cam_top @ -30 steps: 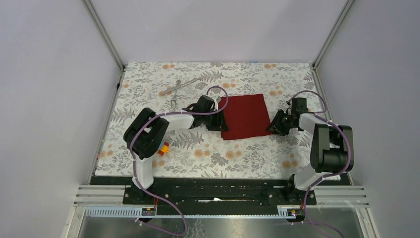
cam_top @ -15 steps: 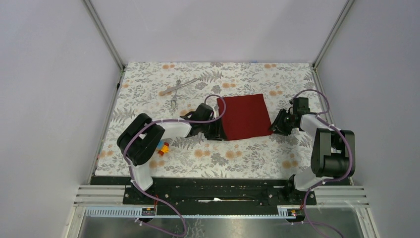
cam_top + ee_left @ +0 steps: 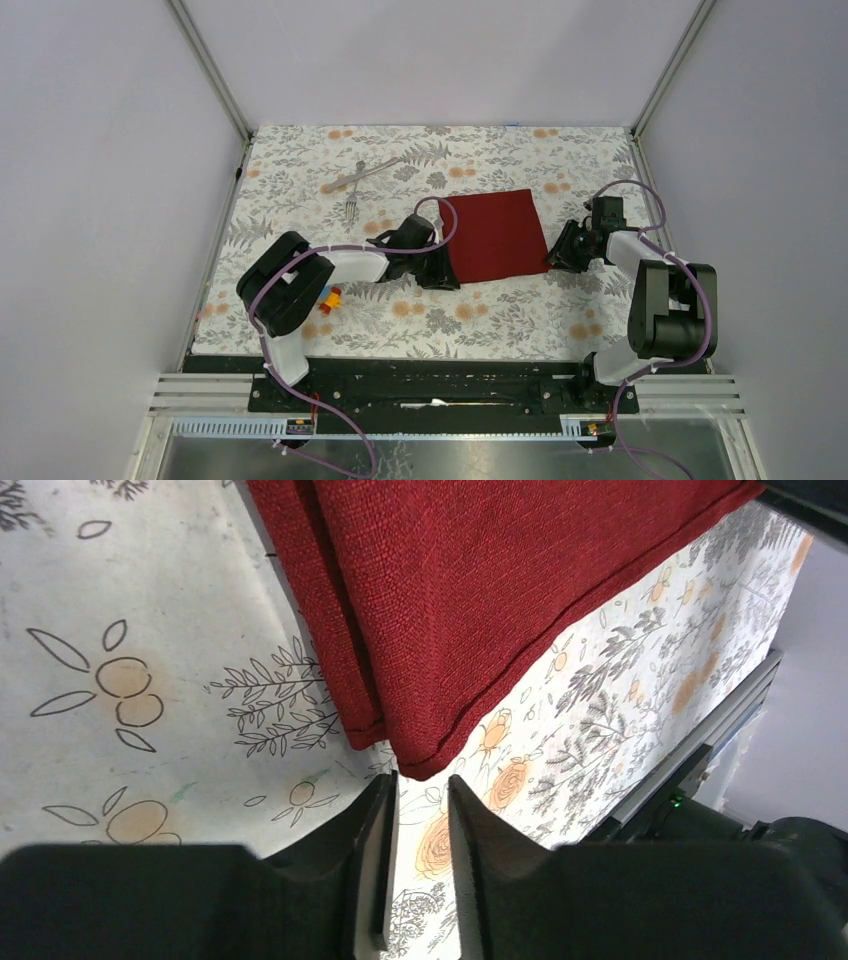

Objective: Fold the napkin into a case and place the utensils inside
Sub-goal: Pick up the top corner of the square-folded napkin from the center of the board, then fold the top corner of the square-folded napkin at the center of the board.

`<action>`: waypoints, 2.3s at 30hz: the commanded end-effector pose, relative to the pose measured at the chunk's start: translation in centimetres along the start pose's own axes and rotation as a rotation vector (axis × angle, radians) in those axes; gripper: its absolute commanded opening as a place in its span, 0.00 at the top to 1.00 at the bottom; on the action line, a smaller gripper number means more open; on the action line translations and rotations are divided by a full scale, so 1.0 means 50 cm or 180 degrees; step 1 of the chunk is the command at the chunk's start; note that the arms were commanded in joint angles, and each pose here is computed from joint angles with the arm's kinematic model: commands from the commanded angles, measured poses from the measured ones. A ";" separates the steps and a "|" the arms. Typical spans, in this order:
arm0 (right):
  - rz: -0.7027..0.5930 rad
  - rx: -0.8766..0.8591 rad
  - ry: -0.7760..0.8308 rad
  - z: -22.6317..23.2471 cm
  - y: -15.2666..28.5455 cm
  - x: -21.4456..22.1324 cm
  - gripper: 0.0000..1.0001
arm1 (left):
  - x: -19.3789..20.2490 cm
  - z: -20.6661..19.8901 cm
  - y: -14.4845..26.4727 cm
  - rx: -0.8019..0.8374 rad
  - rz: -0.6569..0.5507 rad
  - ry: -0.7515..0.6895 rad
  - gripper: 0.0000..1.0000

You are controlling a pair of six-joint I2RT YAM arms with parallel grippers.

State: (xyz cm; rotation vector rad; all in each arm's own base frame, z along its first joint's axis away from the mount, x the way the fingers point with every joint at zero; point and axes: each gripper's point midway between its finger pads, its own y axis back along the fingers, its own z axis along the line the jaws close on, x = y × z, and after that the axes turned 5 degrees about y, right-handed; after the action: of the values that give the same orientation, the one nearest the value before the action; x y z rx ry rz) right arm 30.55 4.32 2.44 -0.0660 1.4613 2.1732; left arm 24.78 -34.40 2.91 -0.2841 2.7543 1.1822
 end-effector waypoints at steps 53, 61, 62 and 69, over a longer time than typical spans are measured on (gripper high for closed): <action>0.0237 -0.1023 0.0878 0.332 -0.078 -0.038 1.00 | -0.030 0.063 -0.026 -0.0349 -0.0305 0.0144 0.80; 0.0251 -0.1575 0.0889 0.505 -0.155 -0.108 1.00 | -0.007 0.110 -0.026 -0.0436 -0.0292 0.0278 0.86; 0.0249 -0.1595 0.0846 0.512 -0.170 -0.116 1.00 | -0.005 0.114 -0.026 -0.0438 -0.0294 0.0298 0.86; 0.0236 -0.1794 0.0761 0.558 -0.207 -0.157 1.00 | 0.012 0.128 -0.028 -0.0431 -0.0246 0.0365 0.89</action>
State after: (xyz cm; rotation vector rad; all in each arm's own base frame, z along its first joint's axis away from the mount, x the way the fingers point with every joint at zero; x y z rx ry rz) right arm 46.82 27.37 5.99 -0.4660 1.0366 2.6275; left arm 26.81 -33.90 1.85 -0.5008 2.7647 1.1324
